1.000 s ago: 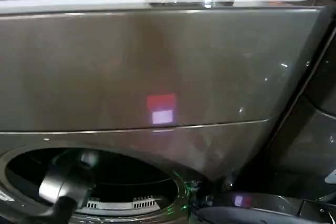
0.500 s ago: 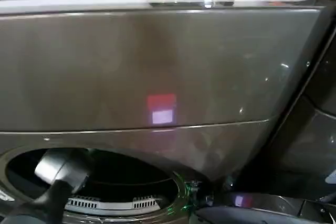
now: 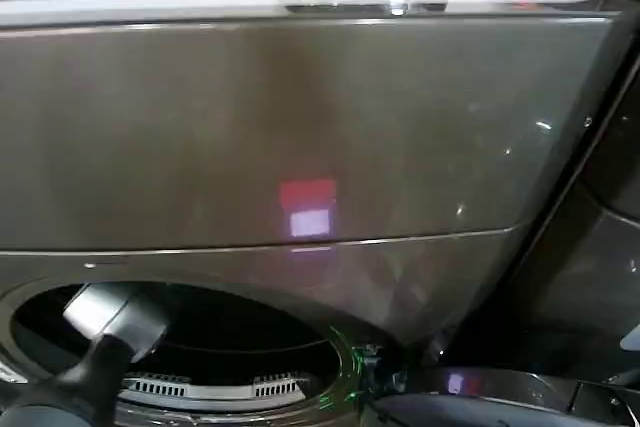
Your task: Grasp the clothes from the dryer.
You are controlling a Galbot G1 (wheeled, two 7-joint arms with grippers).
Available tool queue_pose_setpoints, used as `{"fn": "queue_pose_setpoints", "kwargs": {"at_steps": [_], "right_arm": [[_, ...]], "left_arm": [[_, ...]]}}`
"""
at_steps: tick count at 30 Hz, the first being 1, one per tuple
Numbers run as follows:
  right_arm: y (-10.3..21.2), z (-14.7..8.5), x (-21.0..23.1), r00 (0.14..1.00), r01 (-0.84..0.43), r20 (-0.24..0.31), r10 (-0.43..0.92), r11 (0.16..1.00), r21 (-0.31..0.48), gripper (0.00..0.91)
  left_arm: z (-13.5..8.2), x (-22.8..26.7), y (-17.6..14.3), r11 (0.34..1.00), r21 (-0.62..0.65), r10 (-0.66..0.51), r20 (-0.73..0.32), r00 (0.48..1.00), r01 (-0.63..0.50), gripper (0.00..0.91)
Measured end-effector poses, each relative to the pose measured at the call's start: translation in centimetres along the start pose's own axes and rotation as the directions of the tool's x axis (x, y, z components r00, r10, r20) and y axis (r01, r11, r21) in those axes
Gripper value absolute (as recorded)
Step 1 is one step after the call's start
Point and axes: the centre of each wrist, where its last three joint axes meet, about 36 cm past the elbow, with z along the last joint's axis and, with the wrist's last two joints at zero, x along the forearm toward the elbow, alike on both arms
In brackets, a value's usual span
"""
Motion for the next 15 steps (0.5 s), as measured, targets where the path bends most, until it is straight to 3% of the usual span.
{"fn": "queue_pose_setpoints", "kwargs": {"at_steps": [13, 14, 15], "right_arm": [[0.1, 0.4, 0.0, 1.000, -0.002, -0.006, 0.002, 1.000, 0.002, 0.907], [0.1, 0.4, 0.0, 1.000, -0.002, -0.006, 0.002, 1.000, 0.002, 0.907], [0.2, 0.5, 0.0, 1.000, -0.002, -0.006, 0.002, 1.000, 0.003, 0.907]], "left_arm": [[1.0, -0.6, -0.3, 0.992, 0.005, 0.123, -0.066, 0.990, -0.123, 0.907], [1.3, -0.8, -0.4, 0.991, 0.010, 0.132, -0.070, 0.989, -0.132, 0.899], [1.5, -0.9, -0.5, 0.990, 0.014, 0.140, -0.074, 0.987, -0.139, 0.830]]}}
